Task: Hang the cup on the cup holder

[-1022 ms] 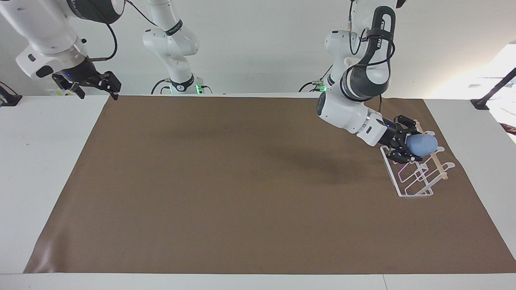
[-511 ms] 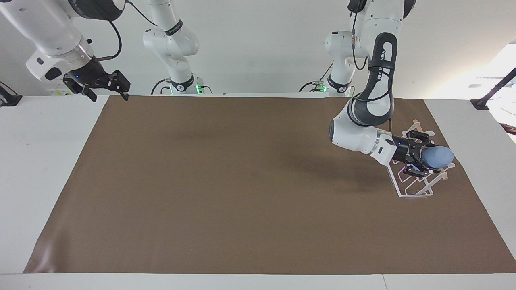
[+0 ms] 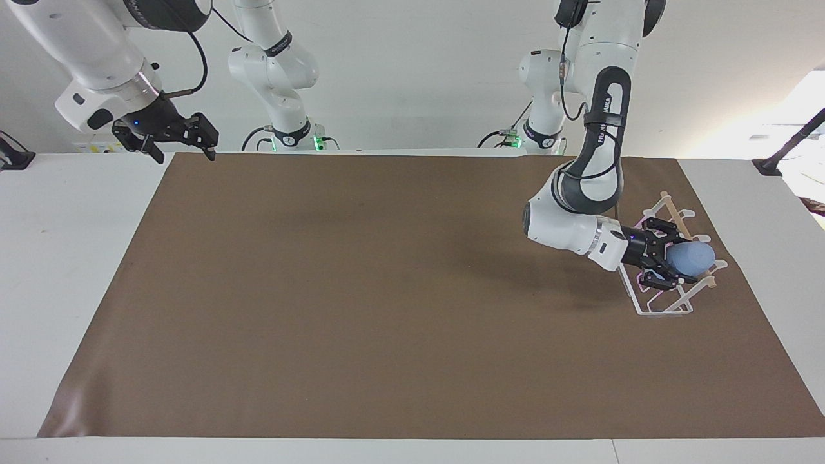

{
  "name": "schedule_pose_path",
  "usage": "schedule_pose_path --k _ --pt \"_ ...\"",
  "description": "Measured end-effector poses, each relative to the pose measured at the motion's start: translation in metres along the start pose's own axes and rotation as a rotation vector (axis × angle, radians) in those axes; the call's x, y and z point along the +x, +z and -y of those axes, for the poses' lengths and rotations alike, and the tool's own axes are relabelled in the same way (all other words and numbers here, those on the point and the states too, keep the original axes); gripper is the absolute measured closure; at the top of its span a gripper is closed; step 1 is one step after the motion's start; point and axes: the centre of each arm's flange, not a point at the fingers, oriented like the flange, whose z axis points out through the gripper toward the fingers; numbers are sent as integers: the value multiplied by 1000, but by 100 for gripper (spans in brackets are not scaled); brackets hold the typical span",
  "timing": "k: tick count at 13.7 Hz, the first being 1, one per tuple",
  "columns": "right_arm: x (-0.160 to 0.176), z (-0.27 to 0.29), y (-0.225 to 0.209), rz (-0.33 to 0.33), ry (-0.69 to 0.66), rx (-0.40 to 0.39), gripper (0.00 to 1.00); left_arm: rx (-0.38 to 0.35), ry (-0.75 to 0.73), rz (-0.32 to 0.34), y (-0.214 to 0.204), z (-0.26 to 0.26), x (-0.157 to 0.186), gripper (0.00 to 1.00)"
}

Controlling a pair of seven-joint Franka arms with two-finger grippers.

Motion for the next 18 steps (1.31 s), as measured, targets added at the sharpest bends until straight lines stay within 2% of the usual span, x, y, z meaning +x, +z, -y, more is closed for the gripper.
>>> schedule_pose_path --k 5,6,7,8,11,13,14,16,18 --pt "-5 -7 7 22 18 4 0 23 -1 5 13 2 -5 21" --pt "-6 -7 7 22 22 4 0 18 -1 7 12 2 -6 15" --pt "-6 -7 6 21 28 4 0 7 0 14 10 0 -7 14" --pt "-6 -8 6 20 33 4 0 -8 -1 29 8 -3 -9 2" --pt "-7 -11 7 22 40 6 0 -5 -13 75 5 -7 -9 0" --pt "-6 -8 7 23 33 5 0 19 -42 149 -1 -10 3 0" --pt "-6 -6 7 23 30 4 0 12 -43 228 -8 -12 23 0" --pt "-6 -6 7 23 29 4 0 -36 -1 410 -14 -3 87 0" --pt "-6 -6 8 24 30 4 0 -76 70 535 4 22 146 0"
